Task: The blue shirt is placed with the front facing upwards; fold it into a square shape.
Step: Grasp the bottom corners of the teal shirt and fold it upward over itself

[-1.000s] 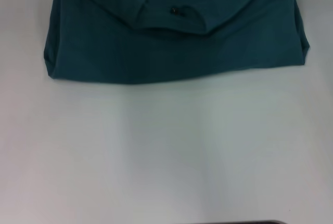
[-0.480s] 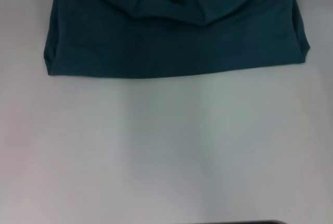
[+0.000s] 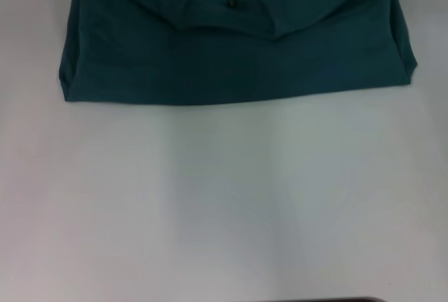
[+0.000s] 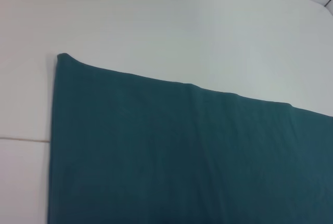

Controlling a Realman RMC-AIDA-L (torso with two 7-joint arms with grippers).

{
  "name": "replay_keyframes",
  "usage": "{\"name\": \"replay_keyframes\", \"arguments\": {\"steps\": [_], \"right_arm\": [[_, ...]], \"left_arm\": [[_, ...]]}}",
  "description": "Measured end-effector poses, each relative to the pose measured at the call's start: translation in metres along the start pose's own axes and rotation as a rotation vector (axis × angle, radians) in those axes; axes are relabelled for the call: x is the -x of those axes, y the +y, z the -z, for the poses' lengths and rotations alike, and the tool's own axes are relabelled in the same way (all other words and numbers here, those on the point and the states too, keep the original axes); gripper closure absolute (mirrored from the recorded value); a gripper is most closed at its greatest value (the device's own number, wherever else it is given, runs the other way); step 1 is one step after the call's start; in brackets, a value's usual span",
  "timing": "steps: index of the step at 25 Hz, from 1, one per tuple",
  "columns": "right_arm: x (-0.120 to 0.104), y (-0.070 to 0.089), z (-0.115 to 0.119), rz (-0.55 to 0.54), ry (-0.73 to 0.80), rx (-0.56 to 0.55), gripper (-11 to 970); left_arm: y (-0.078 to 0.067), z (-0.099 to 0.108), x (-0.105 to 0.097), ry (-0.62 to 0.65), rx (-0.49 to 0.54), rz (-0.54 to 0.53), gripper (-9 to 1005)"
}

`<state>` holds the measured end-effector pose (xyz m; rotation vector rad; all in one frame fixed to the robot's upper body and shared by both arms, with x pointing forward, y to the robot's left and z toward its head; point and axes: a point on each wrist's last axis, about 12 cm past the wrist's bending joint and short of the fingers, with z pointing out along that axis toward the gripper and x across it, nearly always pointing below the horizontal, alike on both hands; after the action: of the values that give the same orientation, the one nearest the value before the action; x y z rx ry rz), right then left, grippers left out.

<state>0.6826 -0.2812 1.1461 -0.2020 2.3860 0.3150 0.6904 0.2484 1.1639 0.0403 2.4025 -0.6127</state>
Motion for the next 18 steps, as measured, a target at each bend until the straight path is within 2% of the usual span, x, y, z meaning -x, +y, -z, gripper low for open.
{"name": "replay_keyframes", "arguments": {"steps": [6, 11, 14, 18], "right_arm": [[-0.001, -0.005, -0.001, -0.018, 0.003, -0.016, 913], [-0.001, -0.012, 0.001, -0.027, 0.003, -0.032, 706], [-0.001, -0.015, 0.003, -0.031, 0.009, -0.031, 594], [-0.004, -0.016, 0.007, -0.051, 0.031, 0.002, 439]], "left_arm": [[0.006, -0.001, -0.004, -0.011, 0.011, 0.036, 881], [0.013, 0.001, -0.009, -0.009, 0.02, 0.069, 821], [0.016, 0.003, -0.01, -0.006, 0.023, 0.077, 562], [0.024, 0.01, -0.013, -0.009, 0.019, 0.108, 486]]}}
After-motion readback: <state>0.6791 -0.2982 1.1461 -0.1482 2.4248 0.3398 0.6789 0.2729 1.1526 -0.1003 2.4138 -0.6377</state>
